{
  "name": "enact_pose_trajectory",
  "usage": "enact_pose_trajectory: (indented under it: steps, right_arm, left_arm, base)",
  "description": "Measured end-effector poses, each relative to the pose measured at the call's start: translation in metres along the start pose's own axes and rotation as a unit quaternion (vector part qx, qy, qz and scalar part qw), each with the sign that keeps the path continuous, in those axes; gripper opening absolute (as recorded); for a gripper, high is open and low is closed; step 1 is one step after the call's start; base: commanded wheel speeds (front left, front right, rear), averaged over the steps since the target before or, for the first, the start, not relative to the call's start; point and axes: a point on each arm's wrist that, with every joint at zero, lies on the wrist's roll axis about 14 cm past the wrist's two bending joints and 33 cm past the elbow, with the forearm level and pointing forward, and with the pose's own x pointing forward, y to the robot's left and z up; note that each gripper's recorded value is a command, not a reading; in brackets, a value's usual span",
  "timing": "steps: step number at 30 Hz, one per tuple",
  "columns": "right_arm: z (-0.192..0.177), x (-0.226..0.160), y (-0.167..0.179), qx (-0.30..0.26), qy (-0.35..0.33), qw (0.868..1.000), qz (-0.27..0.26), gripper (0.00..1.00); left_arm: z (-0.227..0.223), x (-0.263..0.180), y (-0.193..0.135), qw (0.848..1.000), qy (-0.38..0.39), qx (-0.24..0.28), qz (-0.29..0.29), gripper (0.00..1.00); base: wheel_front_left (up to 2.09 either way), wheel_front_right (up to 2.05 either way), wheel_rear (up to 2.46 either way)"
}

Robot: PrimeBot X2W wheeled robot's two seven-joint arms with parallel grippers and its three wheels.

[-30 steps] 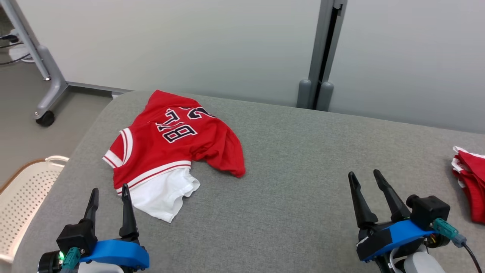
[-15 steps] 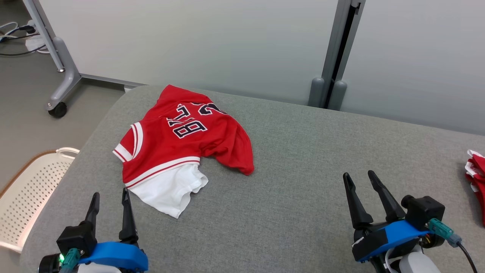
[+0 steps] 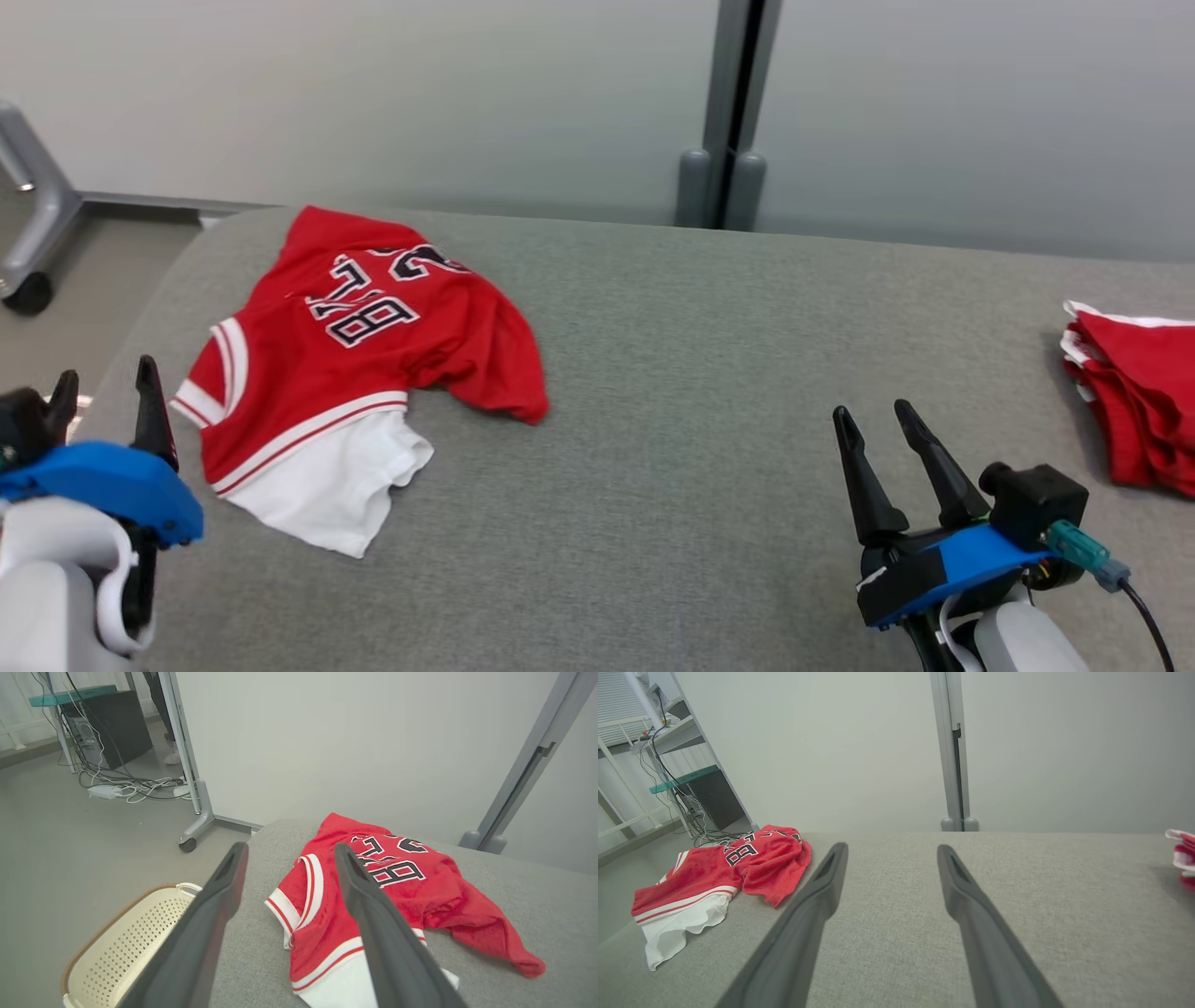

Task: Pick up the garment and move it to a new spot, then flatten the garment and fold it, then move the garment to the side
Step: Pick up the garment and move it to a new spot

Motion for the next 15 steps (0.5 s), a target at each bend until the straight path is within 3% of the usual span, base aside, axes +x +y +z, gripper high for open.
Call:
enact_pose_trajectory:
  steps: [6, 15]
  right_arm:
    - [-0.001, -0.006, -0.027, -0.003, 0.002, 0.999, -0.034, 1.00]
    - [-0.012, -0.008, -0.060, -0.003, 0.015, 0.997, -0.072, 1.00]
  left_arm:
    - [-0.021, 0.030, -0.010, 0.993, 0.114, -0.020, -0.030, 1.00]
    - [-0.093, 0.052, -0.012, 0.957, 0.286, -0.035, -0.031, 1.00]
  base:
    - [0.00, 0.00, 0.00]
    - [0.00, 0.00, 0.00]
